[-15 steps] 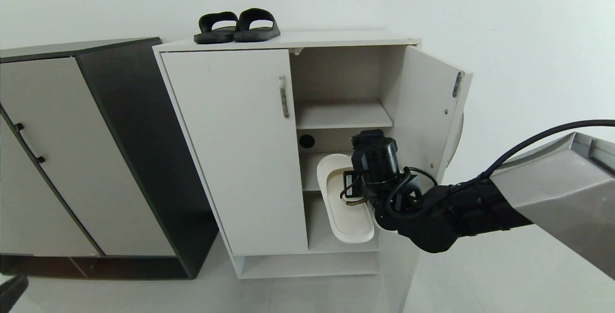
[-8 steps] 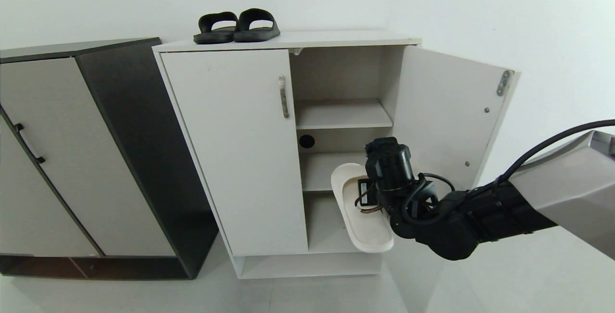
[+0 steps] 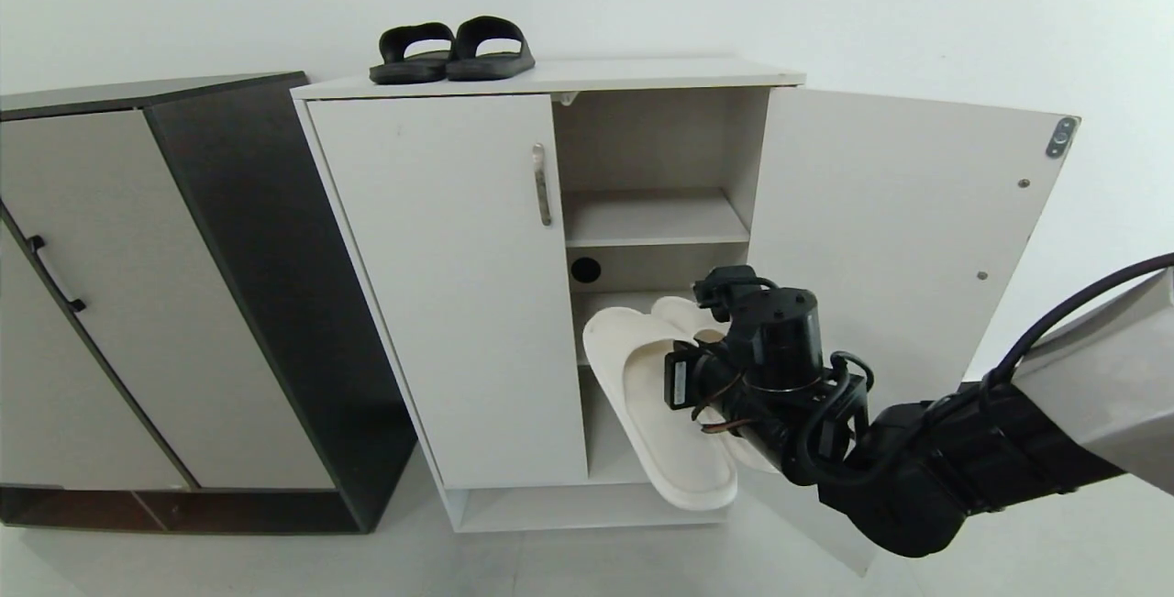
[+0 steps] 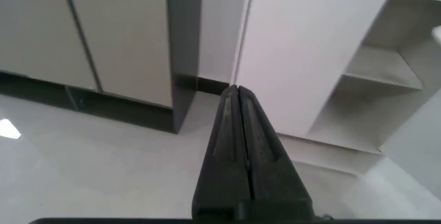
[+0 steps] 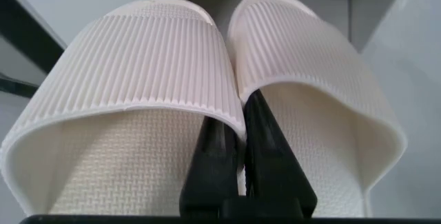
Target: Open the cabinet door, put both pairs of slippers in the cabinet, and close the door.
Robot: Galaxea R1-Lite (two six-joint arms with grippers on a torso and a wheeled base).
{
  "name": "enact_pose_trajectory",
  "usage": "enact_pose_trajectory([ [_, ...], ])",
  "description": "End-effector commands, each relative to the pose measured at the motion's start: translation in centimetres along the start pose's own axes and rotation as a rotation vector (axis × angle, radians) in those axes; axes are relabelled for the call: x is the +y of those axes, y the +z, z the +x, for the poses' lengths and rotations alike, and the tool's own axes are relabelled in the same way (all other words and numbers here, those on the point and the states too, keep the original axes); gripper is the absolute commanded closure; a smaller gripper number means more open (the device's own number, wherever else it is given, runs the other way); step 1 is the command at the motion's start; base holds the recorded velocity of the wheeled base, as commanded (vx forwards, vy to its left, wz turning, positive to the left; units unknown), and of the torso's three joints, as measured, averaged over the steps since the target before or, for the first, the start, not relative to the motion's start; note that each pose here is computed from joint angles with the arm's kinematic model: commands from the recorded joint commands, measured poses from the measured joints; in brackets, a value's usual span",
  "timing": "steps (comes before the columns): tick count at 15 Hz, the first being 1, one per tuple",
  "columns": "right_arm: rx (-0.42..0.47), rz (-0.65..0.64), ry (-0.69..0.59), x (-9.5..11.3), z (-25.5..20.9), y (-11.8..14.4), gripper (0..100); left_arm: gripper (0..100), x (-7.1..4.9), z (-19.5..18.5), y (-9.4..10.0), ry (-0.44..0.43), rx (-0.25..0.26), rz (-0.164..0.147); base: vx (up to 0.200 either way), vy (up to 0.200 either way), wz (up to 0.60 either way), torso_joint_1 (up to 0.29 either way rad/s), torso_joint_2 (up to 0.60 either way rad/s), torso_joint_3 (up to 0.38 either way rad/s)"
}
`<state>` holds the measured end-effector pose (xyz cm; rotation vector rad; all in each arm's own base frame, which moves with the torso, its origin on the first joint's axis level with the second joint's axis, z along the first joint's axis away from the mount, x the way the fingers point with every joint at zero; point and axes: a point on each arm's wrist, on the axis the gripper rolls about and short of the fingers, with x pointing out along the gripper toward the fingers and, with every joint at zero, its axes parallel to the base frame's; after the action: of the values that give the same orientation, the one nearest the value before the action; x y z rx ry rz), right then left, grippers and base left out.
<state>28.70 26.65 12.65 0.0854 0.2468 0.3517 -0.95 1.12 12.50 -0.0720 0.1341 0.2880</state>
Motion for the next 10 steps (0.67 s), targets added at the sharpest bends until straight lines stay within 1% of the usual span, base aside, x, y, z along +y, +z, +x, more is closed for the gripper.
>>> enact_pose_trajectory([
  [1, 0.033, -0.016, 0.011, 0.0, -0.1, -1.5, 100, 100, 0.5, -0.3, -1.6, 0.178, -0.023, 0.012, 0.000, 0.000, 0.00, 0.000, 0.00, 0.000],
  [2, 0.043, -0.019, 0.010, 0.0, -0.2, -1.8, 100, 100, 0.6, -0.5, -2.7, 0.208, -0.031, 0.026, 0.000, 0.000, 0.00, 0.000, 0.00, 0.000],
  [3, 0.045, -0.020, 0.009, -0.1, -0.3, -1.9, 100, 100, 0.8, -0.6, -4.2, 0.202, -0.055, 0.039, 0.000, 0.000, 0.00, 0.000, 0.00, 0.000],
  [4, 0.041, -0.019, 0.017, 0.1, -0.4, -2.0, 100, 100, 0.7, -0.4, -4.3, 0.177, -0.067, 0.024, 0.000, 0.000, 0.00, 0.000, 0.00, 0.000],
  [5, 0.043, -0.021, 0.030, 0.3, -0.6, -2.2, 100, 100, 0.5, -0.2, -4.3, 0.091, -0.095, 0.017, 0.000, 0.000, 0.00, 0.000, 0.00, 0.000],
  [6, 0.045, -0.020, 0.052, 0.4, -0.8, -2.4, 100, 100, 0.2, -0.2, -4.4, -0.006, -0.090, 0.021, 0.000, 0.000, 0.00, 0.000, 0.00, 0.000],
  [7, 0.045, -0.021, 0.108, 0.7, -1.1, -2.8, 100, 100, -0.3, -0.2, -4.5, -0.223, -0.076, 0.024, 0.000, 0.000, 0.00, 0.000, 0.00, 0.000],
  [8, 0.044, -0.022, 0.124, 0.6, -1.2, -3.0, 100, 100, -0.5, -0.2, -4.6, -0.315, -0.067, 0.031, 0.000, 0.000, 0.00, 0.000, 0.00, 0.000],
  [9, 0.049, -0.025, 0.127, 0.8, -1.2, -3.3, 100, 100, -0.5, -0.2, -4.6, -0.347, -0.066, 0.035, 0.000, 0.000, 0.00, 0.000, 0.00, 0.000],
  [10, 0.049, -0.026, 0.127, 0.8, -1.1, -3.3, 100, 100, -0.5, -0.2, -4.6, -0.350, -0.062, 0.036, 0.000, 0.000, 0.00, 0.000, 0.00, 0.000],
])
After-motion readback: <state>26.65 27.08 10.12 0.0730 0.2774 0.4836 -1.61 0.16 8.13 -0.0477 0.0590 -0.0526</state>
